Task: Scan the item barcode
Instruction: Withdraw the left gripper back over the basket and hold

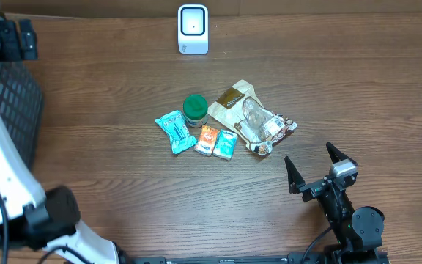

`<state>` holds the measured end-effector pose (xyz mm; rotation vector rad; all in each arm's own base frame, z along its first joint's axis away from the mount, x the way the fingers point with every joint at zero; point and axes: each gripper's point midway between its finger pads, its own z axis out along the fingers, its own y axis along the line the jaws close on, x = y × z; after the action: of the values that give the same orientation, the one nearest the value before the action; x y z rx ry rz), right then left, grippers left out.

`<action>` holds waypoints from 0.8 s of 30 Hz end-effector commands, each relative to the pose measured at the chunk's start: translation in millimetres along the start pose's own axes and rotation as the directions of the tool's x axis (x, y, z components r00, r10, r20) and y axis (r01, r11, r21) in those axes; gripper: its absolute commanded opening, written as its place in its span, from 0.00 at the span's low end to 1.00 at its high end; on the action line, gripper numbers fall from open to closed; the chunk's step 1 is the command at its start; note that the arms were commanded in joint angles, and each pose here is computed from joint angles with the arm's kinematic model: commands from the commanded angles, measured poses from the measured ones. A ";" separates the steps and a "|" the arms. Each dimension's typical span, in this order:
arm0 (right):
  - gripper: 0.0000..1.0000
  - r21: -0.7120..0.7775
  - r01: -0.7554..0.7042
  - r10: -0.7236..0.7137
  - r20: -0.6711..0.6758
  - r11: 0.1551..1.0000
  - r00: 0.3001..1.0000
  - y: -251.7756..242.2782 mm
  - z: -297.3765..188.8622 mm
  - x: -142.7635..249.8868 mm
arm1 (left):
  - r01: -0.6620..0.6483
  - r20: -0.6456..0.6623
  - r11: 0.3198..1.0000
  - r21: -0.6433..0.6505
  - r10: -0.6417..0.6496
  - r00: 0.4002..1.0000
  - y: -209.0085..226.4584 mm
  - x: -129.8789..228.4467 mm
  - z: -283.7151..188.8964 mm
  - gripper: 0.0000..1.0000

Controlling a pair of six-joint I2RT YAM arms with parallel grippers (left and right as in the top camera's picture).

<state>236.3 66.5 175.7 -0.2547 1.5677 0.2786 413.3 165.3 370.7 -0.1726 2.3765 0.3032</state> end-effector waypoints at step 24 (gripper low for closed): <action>1.00 0.004 0.000 0.000 0.006 1.000 1.000 -0.4 0.0 1.4 | -0.044 0.177 0.999 0.026 0.039 0.983 -20.2 44.2 -183.4 1.00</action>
<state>236.3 66.6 175.5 -0.2547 1.5684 0.2787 264.8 100.8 469.0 -0.1155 2.2038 0.3213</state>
